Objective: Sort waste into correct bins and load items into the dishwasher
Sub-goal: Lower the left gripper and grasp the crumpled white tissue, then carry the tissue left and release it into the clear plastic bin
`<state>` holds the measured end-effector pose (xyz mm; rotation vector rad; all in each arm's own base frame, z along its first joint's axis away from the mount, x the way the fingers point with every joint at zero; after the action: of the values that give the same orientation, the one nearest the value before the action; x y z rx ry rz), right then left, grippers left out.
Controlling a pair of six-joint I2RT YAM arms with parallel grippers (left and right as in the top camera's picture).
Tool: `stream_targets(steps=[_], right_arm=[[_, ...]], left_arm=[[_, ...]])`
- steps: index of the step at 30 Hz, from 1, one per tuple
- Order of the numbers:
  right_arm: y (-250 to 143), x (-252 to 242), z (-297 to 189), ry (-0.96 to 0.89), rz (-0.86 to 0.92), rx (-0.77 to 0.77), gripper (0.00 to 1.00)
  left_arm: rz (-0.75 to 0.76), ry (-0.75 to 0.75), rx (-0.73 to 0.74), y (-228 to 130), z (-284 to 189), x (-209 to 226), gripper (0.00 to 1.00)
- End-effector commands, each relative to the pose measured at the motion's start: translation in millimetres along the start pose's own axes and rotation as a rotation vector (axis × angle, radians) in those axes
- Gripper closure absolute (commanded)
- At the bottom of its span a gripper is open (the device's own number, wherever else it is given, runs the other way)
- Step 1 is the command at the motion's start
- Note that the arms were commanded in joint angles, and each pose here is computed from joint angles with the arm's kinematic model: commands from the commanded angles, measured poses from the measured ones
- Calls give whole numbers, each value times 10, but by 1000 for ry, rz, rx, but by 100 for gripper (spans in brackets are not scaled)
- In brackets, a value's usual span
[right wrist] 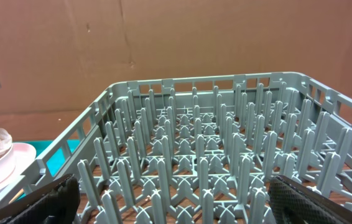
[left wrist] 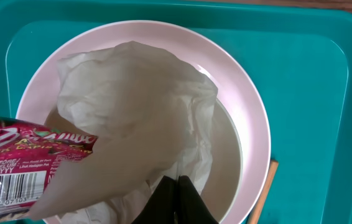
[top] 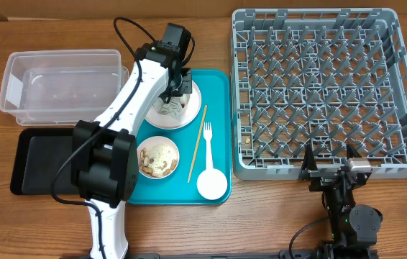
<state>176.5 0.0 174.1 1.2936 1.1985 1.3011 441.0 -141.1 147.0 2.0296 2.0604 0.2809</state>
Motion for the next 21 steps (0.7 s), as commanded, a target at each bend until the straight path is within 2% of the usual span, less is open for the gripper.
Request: stream_targets(steps=[1, 6, 14, 21], right_arm=[[-21, -24, 0, -17, -4, -4, 0], [-21, -24, 0, -17, -4, -4, 0], [-21, -24, 0, -17, -4, -4, 0], [-21, -24, 0, -17, -4, -4, 0]], left_arm=[[-1, 17, -6, 10, 11, 33, 96], [26, 12, -22, 90, -180, 19, 96], [17, -25, -136, 277, -984, 14, 96], [-10, -2, -213, 216, -1513, 205, 96]])
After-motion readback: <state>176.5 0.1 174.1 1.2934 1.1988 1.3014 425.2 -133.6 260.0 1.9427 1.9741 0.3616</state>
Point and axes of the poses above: each gripper's point midway between its finger pads, its own z axis out along the fingers, its own x axis along the line the jaws close on, y = z × x, the point moved 7 cm from there along -z, back along the fingers, and after that the axes turned 2 degrees about z, right-handed, at the moved point
